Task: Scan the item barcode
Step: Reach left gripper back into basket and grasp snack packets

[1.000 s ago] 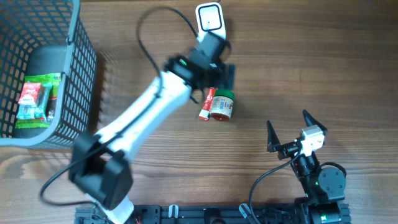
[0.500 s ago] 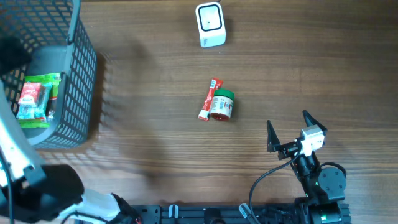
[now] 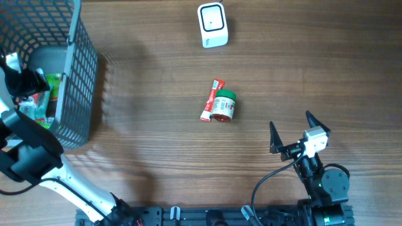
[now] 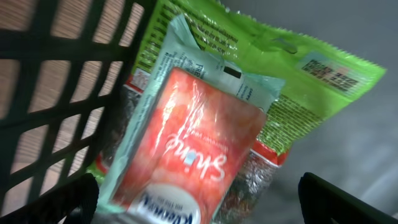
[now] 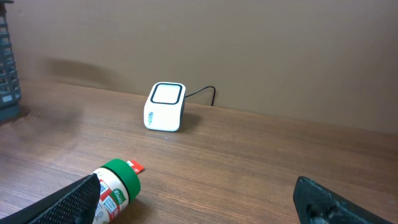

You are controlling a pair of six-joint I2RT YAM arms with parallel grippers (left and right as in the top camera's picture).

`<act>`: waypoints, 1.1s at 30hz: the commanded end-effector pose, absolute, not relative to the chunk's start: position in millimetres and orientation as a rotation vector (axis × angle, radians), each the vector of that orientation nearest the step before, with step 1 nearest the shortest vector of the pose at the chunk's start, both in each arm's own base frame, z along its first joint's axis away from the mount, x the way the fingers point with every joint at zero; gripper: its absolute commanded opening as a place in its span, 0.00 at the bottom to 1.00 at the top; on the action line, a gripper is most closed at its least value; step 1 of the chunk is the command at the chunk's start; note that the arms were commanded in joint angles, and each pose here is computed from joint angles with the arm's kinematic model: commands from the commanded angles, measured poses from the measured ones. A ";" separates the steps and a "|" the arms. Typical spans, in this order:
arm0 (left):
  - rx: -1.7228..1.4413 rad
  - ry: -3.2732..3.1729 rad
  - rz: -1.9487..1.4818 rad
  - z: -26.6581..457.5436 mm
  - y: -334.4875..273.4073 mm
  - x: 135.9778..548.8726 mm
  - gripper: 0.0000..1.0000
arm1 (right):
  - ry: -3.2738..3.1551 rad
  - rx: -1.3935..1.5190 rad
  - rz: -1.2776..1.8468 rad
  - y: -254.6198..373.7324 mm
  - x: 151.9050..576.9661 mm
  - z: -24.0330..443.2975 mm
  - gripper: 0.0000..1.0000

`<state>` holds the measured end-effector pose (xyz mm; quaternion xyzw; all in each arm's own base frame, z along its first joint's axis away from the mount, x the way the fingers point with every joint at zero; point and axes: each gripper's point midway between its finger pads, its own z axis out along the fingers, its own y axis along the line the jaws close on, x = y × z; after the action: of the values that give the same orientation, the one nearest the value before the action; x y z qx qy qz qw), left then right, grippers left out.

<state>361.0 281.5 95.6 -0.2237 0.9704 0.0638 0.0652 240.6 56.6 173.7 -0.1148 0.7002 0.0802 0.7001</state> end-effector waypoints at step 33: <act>-0.498 2.977 -0.103 48.3 245.4 368.4 1.00 | 1.552 -0.255 0.174 56.3 240.4 175.2 1.00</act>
<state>361.1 258.8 50.0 -0.1935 0.9797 -0.0017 0.0521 240.6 56.6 173.7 -0.1148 0.7002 0.0802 0.7001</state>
